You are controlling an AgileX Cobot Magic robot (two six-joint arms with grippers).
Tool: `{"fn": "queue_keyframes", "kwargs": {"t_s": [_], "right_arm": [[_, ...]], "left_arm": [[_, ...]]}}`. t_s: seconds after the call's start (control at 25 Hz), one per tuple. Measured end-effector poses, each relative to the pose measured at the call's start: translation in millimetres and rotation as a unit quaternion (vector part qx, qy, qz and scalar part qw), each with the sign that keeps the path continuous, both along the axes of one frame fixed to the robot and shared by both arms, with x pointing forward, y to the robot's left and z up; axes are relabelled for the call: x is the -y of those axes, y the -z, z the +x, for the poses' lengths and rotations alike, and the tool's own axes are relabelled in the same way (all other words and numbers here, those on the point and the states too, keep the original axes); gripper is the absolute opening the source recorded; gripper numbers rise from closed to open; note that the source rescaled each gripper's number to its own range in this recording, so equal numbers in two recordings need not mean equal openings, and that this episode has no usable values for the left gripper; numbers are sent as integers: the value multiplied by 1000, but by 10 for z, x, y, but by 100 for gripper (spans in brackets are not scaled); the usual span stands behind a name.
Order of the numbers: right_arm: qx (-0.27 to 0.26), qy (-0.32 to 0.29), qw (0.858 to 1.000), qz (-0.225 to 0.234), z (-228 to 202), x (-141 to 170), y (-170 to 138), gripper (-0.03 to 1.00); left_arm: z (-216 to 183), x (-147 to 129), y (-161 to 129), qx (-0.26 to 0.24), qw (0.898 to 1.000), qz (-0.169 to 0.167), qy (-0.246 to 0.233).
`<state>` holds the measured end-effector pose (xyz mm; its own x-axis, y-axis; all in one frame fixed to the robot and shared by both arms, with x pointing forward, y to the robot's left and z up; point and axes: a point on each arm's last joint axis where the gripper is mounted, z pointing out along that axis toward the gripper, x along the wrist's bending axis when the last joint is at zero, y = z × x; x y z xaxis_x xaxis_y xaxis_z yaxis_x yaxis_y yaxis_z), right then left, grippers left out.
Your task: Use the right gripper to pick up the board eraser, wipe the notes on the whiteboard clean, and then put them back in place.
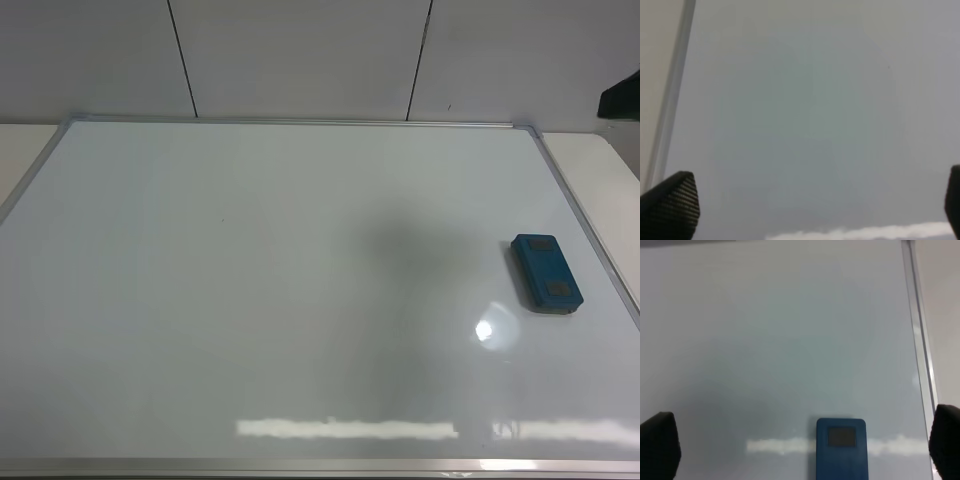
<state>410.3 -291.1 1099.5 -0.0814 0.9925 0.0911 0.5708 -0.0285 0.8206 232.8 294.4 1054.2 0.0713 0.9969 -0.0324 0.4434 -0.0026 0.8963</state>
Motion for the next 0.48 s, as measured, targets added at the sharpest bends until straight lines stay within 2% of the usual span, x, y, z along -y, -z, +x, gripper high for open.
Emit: {"fn": "queue_keyframes", "kwargs": {"t_s": [0.32, 0.48], "right_arm": [[69, -9, 998, 2, -532, -36, -262, 100], [86, -16, 996, 2, -768, -55, -312, 100]], "left_arm": [[0, 0, 0, 0, 1000, 0, 0], [0, 0, 0, 0, 1000, 0, 0]]}}
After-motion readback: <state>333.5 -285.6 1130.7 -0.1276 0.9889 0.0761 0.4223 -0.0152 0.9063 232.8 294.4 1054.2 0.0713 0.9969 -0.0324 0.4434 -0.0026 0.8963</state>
